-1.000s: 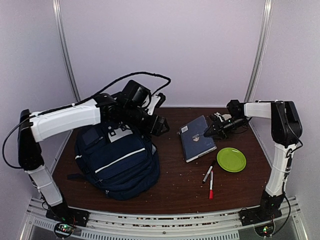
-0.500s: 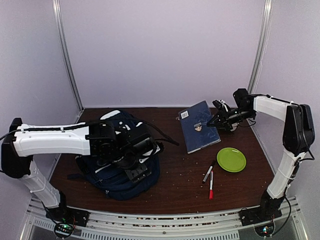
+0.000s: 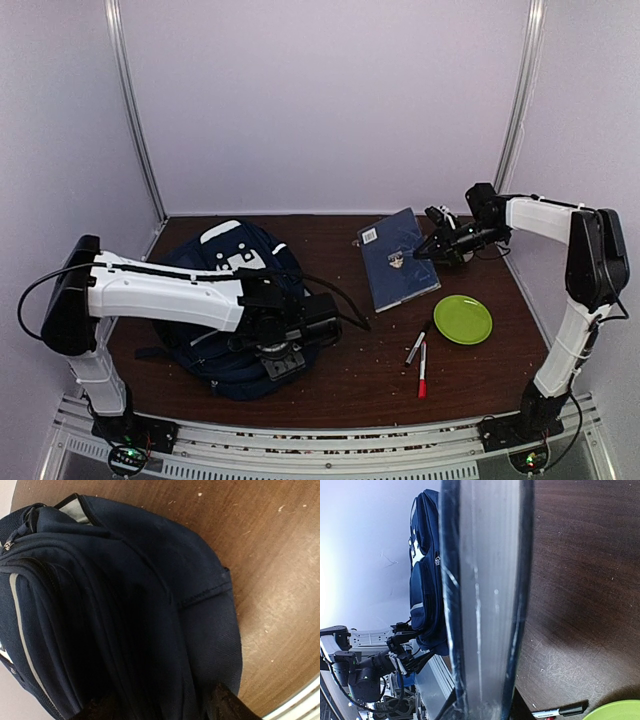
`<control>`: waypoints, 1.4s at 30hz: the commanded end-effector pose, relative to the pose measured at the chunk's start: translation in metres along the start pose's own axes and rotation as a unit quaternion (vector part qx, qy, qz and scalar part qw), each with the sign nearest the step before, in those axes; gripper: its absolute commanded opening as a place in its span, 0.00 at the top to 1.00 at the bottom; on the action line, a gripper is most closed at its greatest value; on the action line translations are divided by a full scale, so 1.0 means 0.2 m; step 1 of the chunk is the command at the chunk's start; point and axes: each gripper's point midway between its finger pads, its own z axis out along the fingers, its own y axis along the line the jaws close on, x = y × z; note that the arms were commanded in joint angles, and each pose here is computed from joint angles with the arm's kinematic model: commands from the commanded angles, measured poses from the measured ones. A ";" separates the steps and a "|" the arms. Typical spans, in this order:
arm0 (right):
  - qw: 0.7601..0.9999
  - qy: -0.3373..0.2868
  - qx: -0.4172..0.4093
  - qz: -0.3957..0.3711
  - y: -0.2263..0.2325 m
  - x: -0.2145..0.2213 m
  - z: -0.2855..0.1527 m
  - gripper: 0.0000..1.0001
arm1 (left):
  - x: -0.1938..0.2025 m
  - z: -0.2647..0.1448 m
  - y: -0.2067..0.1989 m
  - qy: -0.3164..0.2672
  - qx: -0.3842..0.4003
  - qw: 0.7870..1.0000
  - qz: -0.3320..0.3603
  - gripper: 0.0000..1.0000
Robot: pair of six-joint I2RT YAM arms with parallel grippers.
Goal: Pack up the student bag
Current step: Pick up the largest pocket of the bag from the student bag.
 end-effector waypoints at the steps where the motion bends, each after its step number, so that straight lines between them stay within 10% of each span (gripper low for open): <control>1: 0.996 -0.027 -0.051 -0.062 0.21 -0.06 -0.06 1.00 | 0.00 0.03 0.11 0.024 -0.062 0.998 -0.019 0.38; 12: 0.996 -0.030 -0.043 -0.067 0.20 -0.04 -0.06 1.00 | -0.03 -0.05 0.26 0.001 -0.072 0.994 -0.082 1.00; 42: 0.946 0.201 -0.250 -0.042 0.93 0.68 0.53 1.00 | -0.06 -0.71 1.00 -0.266 -0.156 0.869 -0.388 1.00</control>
